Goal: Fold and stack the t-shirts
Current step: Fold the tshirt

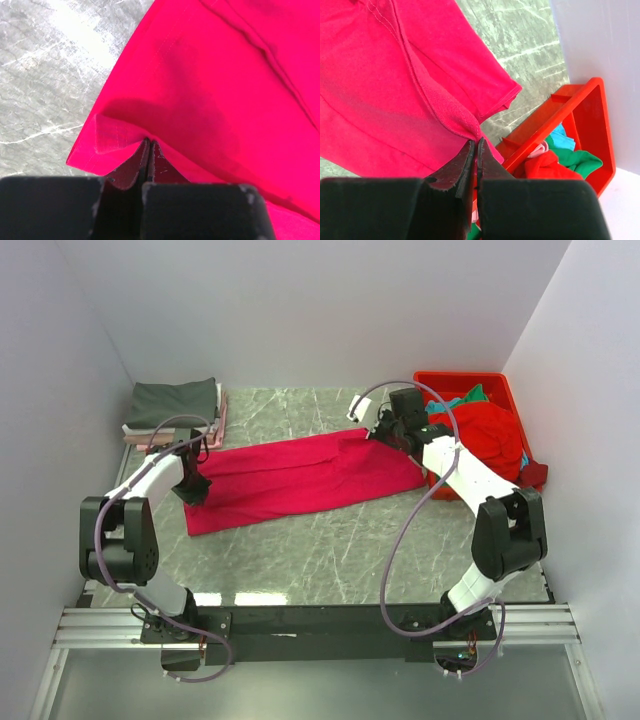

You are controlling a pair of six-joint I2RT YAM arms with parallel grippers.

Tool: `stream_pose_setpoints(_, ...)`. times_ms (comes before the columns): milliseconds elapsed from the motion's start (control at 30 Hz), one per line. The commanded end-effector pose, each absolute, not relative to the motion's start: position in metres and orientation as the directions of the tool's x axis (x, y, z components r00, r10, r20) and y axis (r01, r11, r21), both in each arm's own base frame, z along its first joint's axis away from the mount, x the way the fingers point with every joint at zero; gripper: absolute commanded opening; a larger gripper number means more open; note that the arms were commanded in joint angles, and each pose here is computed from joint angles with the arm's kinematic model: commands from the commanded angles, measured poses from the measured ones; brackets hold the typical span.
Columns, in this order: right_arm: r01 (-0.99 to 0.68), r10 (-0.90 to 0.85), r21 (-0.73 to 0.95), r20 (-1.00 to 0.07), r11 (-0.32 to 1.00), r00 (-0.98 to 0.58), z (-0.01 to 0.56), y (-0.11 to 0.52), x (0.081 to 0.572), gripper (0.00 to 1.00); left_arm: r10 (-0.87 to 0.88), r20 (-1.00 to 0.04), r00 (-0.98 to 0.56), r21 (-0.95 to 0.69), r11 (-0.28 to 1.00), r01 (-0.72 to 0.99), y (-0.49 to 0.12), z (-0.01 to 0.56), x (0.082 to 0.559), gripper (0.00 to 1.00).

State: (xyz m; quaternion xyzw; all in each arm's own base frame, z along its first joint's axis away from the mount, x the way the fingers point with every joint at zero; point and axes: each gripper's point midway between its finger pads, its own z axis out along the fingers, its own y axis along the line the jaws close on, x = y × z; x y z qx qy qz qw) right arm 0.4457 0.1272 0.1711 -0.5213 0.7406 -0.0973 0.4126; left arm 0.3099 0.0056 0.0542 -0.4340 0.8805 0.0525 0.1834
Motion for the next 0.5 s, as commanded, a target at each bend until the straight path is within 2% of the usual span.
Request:
stream_pose_setpoints(0, -0.639, -0.835, -0.604, -0.54, 0.476, -0.111, 0.1904, 0.1245, 0.4638, 0.0, -0.727, -0.403, -0.556, -0.046, 0.623, -0.781, 0.0147, 0.0598, 0.3168, 0.0)
stream_pose_setpoints(467, -0.64, -0.833, -0.597, -0.538, 0.484, -0.128, 0.1853, 0.1228, 0.4691, 0.0, -0.709, -0.418, -0.568, -0.026, 0.634, -0.773, 0.0186, 0.0602, 0.3251, 0.0)
